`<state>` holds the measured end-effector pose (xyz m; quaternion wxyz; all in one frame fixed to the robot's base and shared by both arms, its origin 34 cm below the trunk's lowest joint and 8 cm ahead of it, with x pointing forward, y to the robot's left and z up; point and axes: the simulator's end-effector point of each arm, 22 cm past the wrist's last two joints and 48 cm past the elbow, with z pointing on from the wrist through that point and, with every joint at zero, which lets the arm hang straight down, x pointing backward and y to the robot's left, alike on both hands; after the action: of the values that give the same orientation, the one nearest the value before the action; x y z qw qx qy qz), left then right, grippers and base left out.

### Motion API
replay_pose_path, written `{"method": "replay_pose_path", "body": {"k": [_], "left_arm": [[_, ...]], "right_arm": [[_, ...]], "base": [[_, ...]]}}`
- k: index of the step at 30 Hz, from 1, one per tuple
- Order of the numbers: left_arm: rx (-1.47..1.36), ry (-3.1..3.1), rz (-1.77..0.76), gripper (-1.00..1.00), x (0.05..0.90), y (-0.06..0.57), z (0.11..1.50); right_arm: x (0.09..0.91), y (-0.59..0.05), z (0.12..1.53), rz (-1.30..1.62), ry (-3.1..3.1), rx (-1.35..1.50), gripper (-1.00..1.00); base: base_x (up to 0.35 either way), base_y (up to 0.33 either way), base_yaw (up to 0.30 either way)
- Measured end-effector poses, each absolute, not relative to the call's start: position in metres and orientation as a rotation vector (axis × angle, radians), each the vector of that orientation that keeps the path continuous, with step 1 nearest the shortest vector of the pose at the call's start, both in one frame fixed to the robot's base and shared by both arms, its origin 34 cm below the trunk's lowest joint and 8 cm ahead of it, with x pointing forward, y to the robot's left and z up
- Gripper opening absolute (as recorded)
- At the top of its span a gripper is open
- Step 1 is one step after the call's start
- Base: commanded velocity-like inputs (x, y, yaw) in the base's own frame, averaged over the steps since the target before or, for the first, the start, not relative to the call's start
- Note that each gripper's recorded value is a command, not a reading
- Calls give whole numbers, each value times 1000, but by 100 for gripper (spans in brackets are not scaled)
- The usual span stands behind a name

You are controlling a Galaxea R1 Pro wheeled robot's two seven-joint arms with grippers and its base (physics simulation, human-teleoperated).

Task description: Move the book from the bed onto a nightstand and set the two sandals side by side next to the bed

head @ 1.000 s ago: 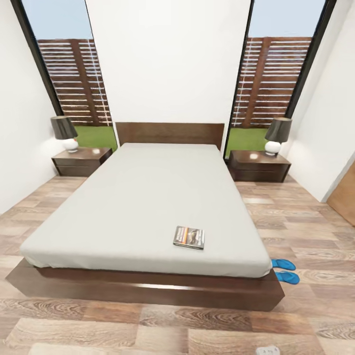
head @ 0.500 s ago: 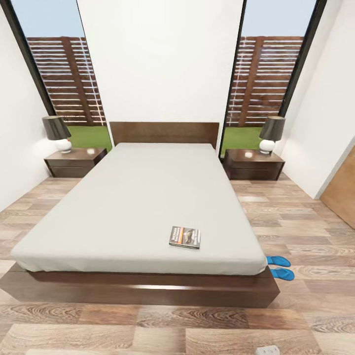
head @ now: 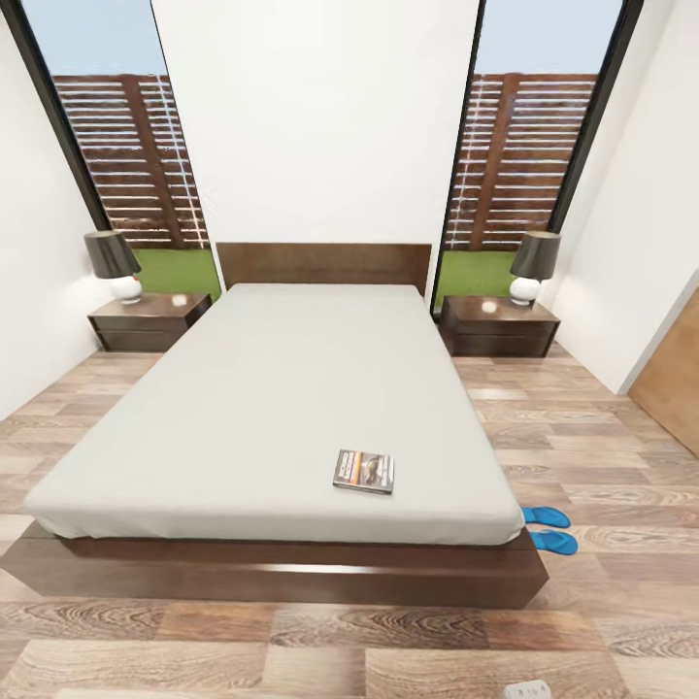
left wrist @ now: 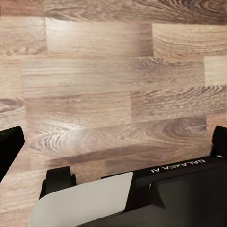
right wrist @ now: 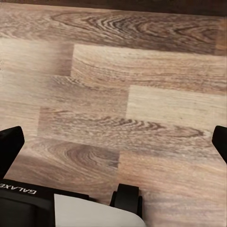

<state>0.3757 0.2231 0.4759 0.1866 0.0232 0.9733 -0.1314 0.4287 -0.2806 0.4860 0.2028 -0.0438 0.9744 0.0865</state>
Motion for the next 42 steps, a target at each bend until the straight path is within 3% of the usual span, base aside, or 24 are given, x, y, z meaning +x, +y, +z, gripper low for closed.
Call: {"method": "replay_pose_path", "body": {"k": [29,37,42], "left_arm": [[63,2737,-368,100,377,225,486],[87,2622,-397,100,427,220,504],[129,2483,-445,100,521,203,552]], "right_arm": [[430,-287,496,234,2718,-117,100],[440,-392,511,56,2682,114,100],[522,-413,551,79,2511,180,100]], "base": [[0,0,0],[0,0,0],[0,0,0]]}}
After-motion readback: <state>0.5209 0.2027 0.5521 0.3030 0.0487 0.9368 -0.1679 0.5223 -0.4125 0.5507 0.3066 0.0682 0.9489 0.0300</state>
